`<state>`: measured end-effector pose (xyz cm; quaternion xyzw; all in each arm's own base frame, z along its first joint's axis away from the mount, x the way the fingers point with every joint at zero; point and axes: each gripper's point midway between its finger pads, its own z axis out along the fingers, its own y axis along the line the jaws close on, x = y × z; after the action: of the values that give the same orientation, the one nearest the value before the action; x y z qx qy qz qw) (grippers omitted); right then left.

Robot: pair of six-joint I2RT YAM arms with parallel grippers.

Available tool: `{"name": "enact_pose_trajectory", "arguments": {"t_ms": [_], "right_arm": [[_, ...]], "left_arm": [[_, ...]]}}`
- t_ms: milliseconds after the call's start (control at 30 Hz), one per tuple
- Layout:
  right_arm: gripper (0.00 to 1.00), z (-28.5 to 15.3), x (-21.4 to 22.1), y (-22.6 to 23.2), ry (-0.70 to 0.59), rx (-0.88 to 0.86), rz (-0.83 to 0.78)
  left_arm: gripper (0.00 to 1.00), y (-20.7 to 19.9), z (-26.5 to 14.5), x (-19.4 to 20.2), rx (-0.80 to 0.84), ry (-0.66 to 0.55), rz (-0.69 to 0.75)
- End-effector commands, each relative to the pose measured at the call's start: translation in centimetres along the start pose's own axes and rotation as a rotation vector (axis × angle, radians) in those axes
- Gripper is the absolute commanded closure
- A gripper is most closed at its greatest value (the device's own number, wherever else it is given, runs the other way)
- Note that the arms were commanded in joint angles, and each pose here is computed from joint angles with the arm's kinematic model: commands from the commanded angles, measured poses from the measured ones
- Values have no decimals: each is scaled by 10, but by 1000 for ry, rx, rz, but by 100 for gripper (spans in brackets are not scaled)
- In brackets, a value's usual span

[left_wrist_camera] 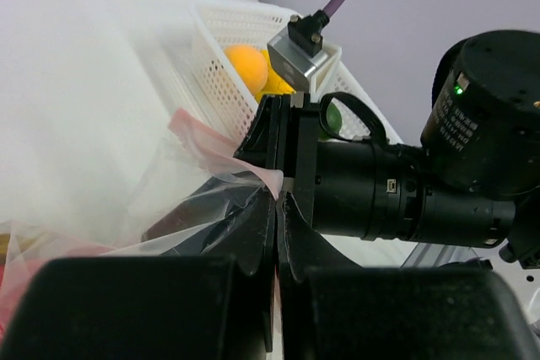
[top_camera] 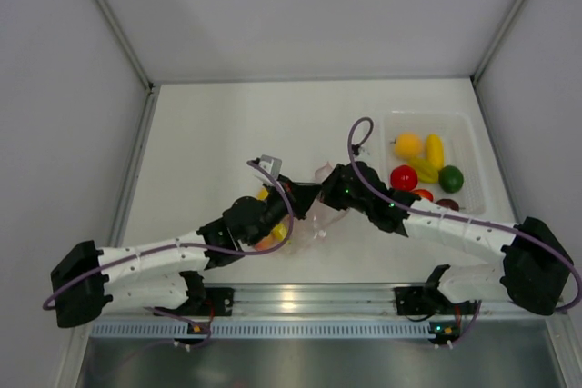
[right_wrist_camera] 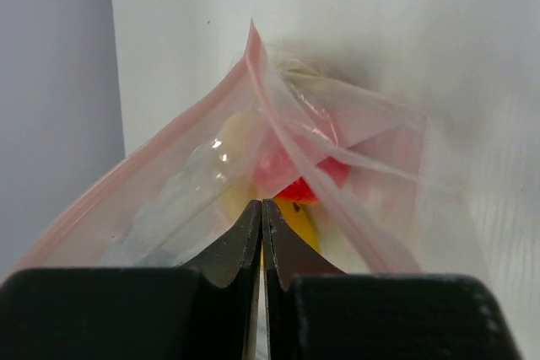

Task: Open the zip-top bag and remove the fake food
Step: Pick up the fake fruit from the zipper food storage bag.

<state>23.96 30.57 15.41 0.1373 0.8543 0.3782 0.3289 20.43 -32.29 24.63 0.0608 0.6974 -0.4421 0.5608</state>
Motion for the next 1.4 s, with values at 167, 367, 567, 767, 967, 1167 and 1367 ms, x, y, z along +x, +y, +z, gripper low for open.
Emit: {"name": "enact_pose_trajectory", "arguments": {"t_ms": [167, 367, 567, 767, 967, 1167, 1367], "right_arm": [[99, -9, -2, -41, -32, 109, -116], [100, -18, -2, -73, -60, 197, -155], [100, -31, -3, -99, -95, 257, -162], [100, -33, -14, -63, -116, 143, -171], [99, -31, -23, -23, -130, 59, -218], [99, -28, -20, 7, -128, -6, -250], [100, -11, 1, 35, -63, -67, -354]], "left_arm": [[100, -17, -7, -49, 28, -140, 21], [100, -17, -12, -57, 32, -162, 34], [100, -5, -24, -68, -13, -215, 15], [100, -19, -17, -58, 49, -164, 7], [100, -27, -5, -41, 81, -102, -3], [100, -25, -1, -41, 60, -106, -11], [100, -27, 1, -39, 66, -98, -10]]}}
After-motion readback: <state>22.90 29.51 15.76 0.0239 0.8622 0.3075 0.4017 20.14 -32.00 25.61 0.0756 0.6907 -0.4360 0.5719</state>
